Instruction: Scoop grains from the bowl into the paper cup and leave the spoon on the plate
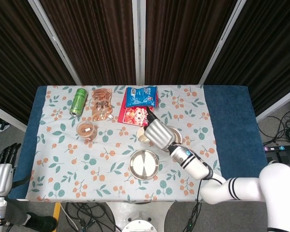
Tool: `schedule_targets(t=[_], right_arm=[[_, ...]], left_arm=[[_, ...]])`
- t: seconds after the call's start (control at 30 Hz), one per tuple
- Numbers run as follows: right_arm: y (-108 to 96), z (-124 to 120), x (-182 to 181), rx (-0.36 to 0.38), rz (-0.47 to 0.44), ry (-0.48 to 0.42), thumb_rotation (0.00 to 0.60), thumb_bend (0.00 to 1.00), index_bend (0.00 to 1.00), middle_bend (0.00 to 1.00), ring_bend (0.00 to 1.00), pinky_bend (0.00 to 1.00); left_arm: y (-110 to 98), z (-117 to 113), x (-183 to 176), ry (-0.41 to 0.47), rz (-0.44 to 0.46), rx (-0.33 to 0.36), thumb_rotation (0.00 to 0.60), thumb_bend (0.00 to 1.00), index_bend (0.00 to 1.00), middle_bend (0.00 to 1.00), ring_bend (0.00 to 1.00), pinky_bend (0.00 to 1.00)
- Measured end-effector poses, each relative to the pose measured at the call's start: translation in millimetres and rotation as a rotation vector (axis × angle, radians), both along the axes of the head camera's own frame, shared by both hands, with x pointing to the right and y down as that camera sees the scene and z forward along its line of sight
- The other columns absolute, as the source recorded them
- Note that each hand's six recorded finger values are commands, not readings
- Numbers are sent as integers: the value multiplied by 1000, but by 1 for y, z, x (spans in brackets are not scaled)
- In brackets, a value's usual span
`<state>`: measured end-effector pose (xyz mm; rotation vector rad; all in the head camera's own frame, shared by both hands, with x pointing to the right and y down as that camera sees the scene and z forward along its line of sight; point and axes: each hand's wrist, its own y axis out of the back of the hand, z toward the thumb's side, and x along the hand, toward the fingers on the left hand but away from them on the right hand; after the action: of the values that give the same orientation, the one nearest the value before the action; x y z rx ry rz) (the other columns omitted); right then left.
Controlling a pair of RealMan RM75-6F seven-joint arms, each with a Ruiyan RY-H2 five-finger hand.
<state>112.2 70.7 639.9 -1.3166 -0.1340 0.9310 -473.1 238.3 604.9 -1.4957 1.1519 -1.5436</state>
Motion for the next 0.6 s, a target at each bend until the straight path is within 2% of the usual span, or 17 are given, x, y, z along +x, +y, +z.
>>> schedule_targets(t=[0.1, 0.2, 0.6], right_arm=[[17, 1, 14, -151, 79, -50, 600, 347, 637, 587, 265, 107], [29, 12, 22, -237, 109, -51, 600, 346, 632, 575, 256, 96], [68, 55, 2, -332, 78, -44, 600, 332, 576, 535, 213, 57]], left_arm=[[-1, 0, 3, 5, 8, 0, 600, 1, 112, 184, 120, 239], [-2, -2, 5, 7, 13, 7, 600, 1, 113, 184, 120, 239], [4, -4, 1, 10, -1, 4, 600, 1, 113, 183, 120, 239]])
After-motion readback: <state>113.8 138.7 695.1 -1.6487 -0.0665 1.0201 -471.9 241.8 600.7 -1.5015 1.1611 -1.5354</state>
